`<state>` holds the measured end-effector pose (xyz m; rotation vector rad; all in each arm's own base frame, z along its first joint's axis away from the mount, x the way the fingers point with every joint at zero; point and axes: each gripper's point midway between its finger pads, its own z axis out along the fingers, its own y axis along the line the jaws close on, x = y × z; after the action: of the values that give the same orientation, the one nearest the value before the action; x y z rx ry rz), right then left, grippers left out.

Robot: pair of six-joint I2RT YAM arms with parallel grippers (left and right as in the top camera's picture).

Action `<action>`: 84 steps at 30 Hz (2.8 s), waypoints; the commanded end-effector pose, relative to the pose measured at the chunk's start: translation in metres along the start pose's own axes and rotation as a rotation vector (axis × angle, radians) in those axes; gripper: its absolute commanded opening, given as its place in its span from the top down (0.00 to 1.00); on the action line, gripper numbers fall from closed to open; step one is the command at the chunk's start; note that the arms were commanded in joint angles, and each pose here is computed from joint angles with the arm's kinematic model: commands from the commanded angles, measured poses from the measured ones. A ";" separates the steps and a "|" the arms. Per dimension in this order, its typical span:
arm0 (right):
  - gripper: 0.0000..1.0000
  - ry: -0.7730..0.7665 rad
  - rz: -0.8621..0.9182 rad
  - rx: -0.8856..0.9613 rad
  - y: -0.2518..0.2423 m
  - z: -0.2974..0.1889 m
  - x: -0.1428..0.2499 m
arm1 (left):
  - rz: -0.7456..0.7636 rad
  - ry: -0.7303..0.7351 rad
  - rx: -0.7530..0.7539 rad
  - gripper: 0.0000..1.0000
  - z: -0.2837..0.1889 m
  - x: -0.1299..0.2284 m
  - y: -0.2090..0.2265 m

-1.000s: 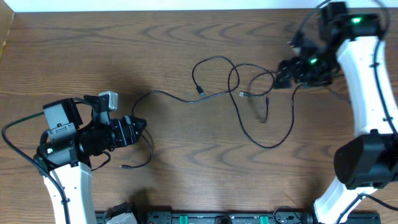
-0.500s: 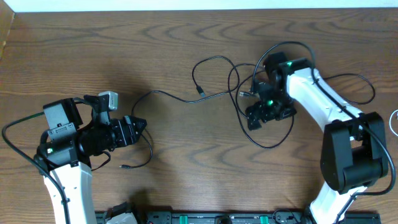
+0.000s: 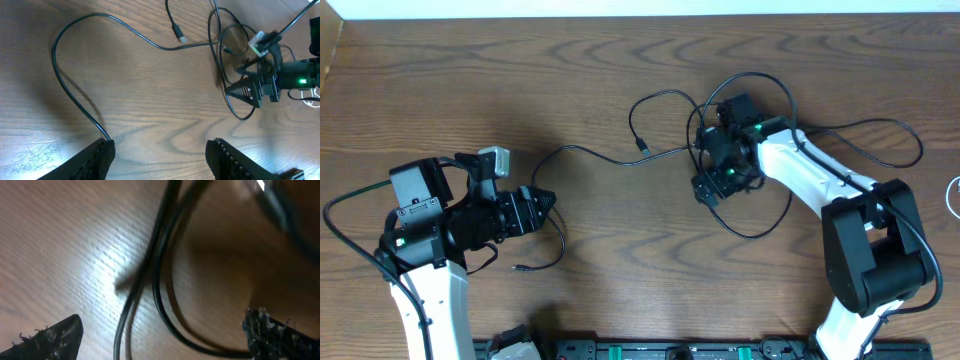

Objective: Untangle cables
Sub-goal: 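Move the right gripper to the cable loop center and grasp a black cable, then pull the grasped black cable out to the right edge with the right gripper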

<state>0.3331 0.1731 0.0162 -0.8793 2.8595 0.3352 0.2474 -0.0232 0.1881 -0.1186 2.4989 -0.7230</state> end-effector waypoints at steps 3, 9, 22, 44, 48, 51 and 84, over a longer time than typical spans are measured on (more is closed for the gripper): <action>0.01 -0.030 -0.063 0.001 0.013 0.001 -0.009 | 0.008 -0.004 0.003 0.36 -0.001 -0.001 -0.002; 0.07 -0.040 -0.012 0.001 0.013 0.012 -0.004 | 0.010 -0.007 0.003 0.36 -0.001 -0.002 -0.002; 0.34 -0.001 0.071 -0.005 0.013 0.038 0.029 | 0.010 -0.007 0.003 0.36 -0.001 -0.002 -0.002; 0.51 0.029 -0.028 0.203 -0.024 0.035 0.035 | 0.010 -0.006 0.003 0.36 -0.001 -0.002 -0.002; 0.56 0.034 -0.027 0.202 -0.024 0.035 0.036 | 0.010 -0.006 0.003 0.36 -0.001 -0.002 -0.002; 0.58 0.040 -0.025 0.182 -0.020 0.037 0.039 | 0.010 -0.006 0.003 0.36 -0.001 -0.002 -0.002; 0.99 -0.130 0.031 0.255 -0.015 -0.100 -0.025 | 0.010 -0.006 0.002 0.36 -0.001 -0.002 -0.002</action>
<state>0.3088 0.1564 0.0263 -0.8641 2.9246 0.1267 0.2478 -0.0230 0.1883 -0.1179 2.4971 -0.7220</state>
